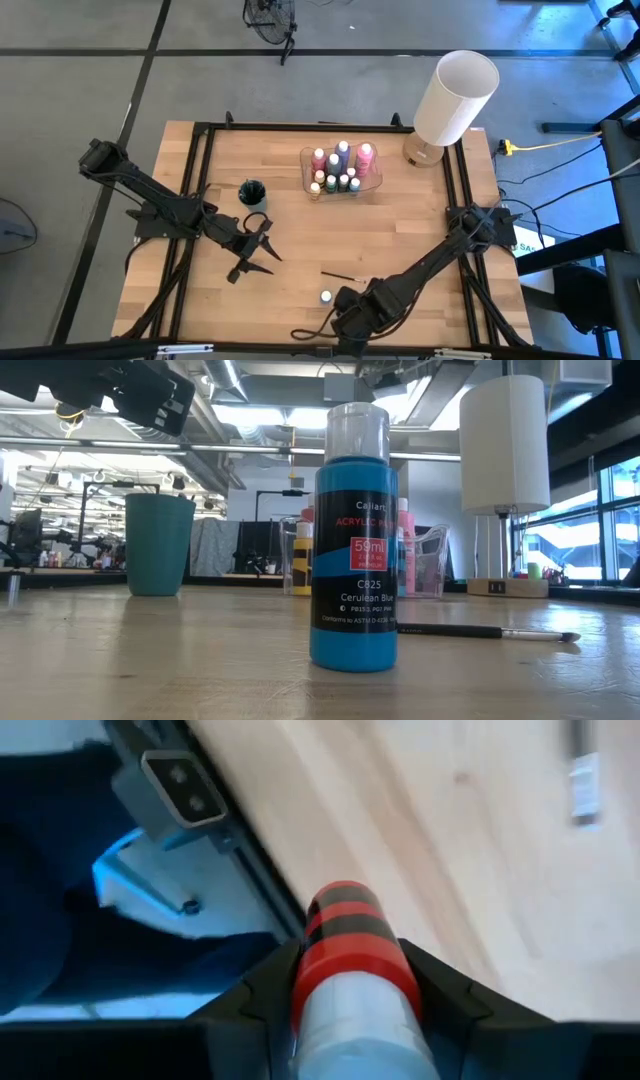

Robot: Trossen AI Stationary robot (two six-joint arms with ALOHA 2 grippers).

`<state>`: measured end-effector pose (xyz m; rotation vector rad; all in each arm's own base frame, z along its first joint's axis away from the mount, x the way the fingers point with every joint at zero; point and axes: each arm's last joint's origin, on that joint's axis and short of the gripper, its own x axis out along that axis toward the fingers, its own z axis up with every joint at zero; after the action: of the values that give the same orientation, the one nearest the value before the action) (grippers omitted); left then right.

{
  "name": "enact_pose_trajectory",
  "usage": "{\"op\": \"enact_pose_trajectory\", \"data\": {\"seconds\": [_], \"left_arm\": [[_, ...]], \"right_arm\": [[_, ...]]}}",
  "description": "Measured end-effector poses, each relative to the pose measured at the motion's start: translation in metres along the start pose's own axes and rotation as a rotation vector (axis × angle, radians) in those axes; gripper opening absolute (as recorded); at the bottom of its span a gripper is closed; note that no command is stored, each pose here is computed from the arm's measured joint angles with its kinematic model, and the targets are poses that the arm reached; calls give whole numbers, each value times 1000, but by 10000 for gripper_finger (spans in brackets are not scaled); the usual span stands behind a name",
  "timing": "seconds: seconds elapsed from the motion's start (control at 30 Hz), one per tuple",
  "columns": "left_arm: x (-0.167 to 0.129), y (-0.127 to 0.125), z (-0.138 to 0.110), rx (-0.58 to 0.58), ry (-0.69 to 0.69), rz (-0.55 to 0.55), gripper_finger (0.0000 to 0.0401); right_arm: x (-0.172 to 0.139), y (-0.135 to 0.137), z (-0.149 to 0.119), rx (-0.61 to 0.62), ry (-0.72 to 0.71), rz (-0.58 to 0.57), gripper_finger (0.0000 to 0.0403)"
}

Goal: Pick & Place Paint Supplies
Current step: Put the red paint bottle into the transparent bin

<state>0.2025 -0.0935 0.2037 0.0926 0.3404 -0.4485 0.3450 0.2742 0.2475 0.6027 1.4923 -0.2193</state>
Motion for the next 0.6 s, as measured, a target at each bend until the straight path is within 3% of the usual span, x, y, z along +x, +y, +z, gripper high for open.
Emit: {"op": "enact_pose_trajectory", "data": {"seconds": [0.17, 0.33, 0.6], "left_arm": [[0, 0, 0, 0, 0, 0, 180], [0, 0, 0, 0, 0, 0, 180], [0, 0, 1, 0, -8, 0, 180]], "right_arm": [[-33, -2, 2, 4, -63, -62, 140], [-59, -19, 8, 5, -123, -221, 140], [-75, -41, 50, -130, -156, -231, 140]]}}
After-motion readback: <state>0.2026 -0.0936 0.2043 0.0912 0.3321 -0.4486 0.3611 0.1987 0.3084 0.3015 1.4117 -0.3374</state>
